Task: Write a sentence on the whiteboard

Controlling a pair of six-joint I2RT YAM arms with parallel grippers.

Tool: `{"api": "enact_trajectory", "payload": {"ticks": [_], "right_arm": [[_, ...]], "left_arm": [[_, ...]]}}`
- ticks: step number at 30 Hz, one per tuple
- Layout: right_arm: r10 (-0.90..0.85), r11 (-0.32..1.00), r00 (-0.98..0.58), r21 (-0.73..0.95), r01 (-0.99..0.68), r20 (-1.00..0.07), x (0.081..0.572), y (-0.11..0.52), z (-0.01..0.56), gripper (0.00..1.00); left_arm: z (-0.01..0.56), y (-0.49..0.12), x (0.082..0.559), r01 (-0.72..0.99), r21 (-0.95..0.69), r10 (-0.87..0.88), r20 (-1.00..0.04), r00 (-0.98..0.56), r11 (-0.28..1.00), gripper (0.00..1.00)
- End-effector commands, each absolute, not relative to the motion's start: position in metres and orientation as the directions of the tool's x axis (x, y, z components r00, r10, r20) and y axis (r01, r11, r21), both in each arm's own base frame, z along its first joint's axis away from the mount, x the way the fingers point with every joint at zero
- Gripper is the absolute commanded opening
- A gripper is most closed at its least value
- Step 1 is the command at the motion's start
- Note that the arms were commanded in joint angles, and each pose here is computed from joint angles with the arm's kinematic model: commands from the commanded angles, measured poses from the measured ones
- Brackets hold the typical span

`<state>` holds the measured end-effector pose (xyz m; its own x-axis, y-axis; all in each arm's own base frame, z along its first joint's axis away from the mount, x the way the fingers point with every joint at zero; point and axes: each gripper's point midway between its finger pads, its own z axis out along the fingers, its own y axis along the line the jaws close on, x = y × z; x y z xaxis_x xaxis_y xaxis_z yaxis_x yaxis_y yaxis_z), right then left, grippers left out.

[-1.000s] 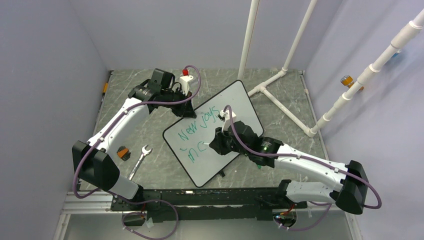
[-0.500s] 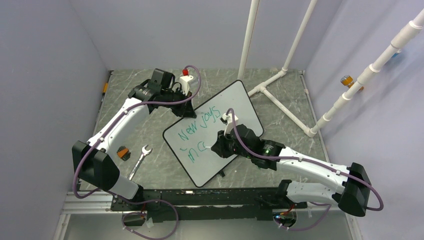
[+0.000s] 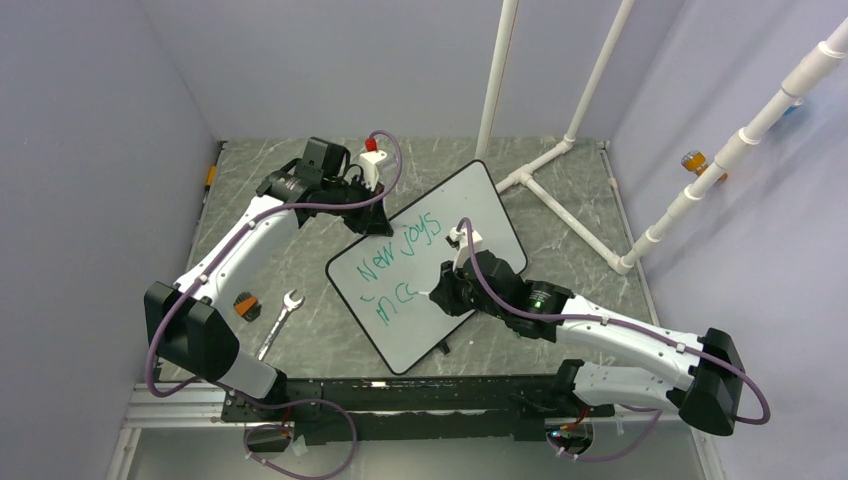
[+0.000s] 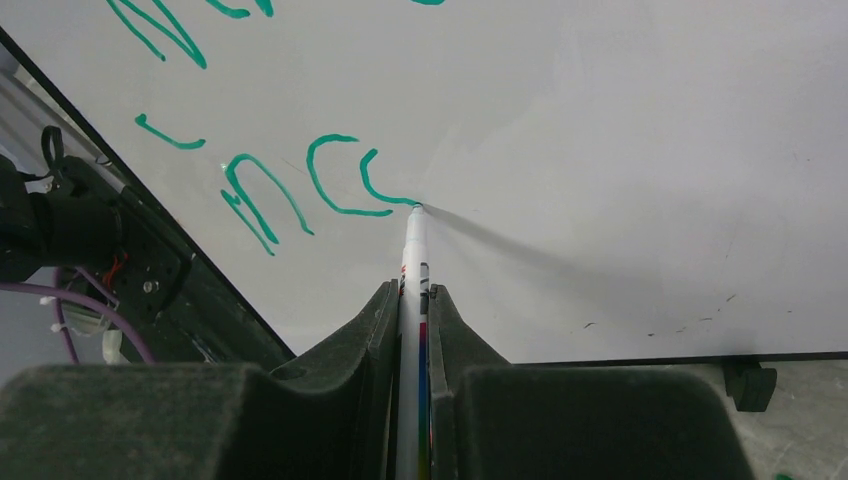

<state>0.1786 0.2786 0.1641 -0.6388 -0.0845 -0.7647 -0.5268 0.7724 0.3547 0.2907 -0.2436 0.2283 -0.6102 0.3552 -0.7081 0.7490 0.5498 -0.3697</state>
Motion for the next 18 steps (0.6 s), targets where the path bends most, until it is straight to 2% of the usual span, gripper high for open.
{"api": "enact_trajectory", "payload": {"ticks": [1,18], "right_arm": [[-0.051,0.794,-0.6,0.332,-0.509,-0.798,0.192,0.275,0.181,0.0],[-0.066,0.774,-0.57,0.318,-0.548,-0.819,0.203,0.295,0.203,0.0]], "left_arm": [[0.213,-0.239,0.295,0.814,-0.222,0.464,-0.728,-0.505,0.537,0.0],[0.213,-0.239,0.294,0.815,-0.221,0.466,-0.728,-0.503,0.535,0.0]]}}
